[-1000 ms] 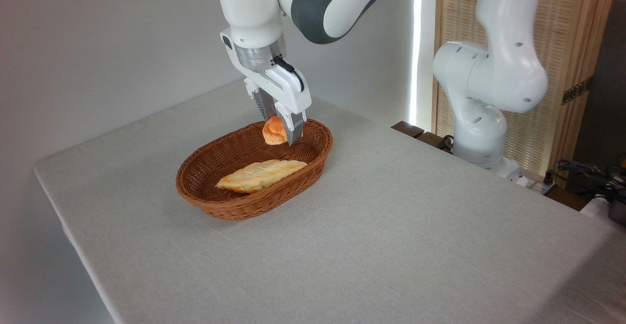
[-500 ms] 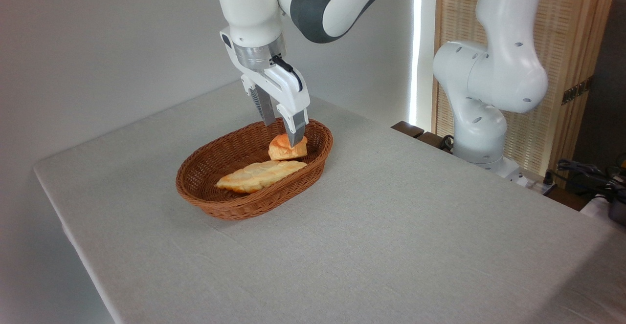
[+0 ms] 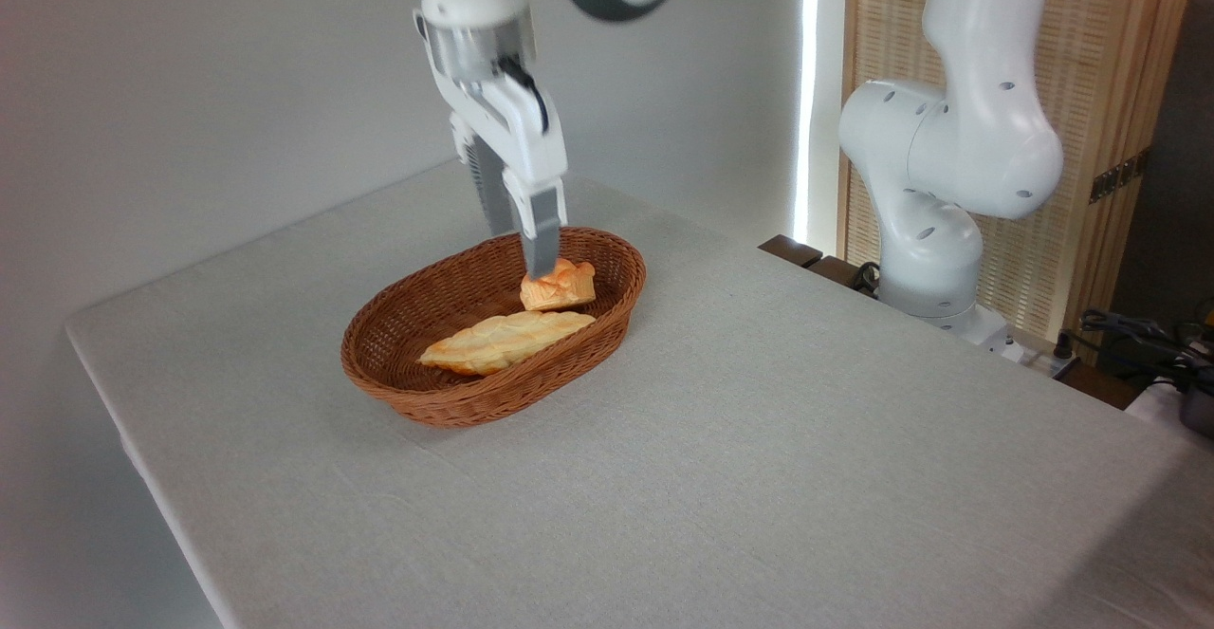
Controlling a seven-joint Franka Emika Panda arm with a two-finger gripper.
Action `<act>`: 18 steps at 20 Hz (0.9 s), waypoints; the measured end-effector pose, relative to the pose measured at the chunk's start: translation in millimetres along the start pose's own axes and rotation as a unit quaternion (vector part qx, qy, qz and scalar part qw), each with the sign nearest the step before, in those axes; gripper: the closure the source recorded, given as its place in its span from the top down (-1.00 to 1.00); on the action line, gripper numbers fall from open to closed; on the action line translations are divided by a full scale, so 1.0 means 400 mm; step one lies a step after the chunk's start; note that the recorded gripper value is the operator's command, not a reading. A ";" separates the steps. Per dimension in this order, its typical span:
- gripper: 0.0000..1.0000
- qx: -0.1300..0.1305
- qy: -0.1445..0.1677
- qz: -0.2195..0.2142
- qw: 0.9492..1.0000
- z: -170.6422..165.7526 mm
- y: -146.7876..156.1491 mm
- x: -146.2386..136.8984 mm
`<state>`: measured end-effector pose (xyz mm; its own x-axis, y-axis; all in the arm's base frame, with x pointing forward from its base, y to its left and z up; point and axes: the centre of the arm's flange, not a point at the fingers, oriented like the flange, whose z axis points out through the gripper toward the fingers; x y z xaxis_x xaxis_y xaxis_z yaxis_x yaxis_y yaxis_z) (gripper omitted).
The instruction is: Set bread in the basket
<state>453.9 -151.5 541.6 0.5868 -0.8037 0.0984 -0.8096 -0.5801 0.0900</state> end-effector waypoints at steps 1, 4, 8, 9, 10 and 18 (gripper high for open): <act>1.00 0.013 0.001 -0.004 1.000 -0.036 -0.022 -0.005; 1.00 0.030 -0.001 -0.024 0.999 -0.134 -0.094 -0.030; 1.00 0.023 -0.002 -0.059 0.998 -0.239 -0.210 -0.078; 1.00 0.017 -0.004 -0.068 0.998 -0.258 -0.235 -0.091; 1.00 0.014 -0.004 -0.073 0.997 -0.273 -0.259 -0.102; 1.00 0.018 0.006 -0.080 0.997 -0.318 -0.320 -0.134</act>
<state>527.9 -17.4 650.8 0.7090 -0.6985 0.0969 -0.7050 -0.7057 0.0708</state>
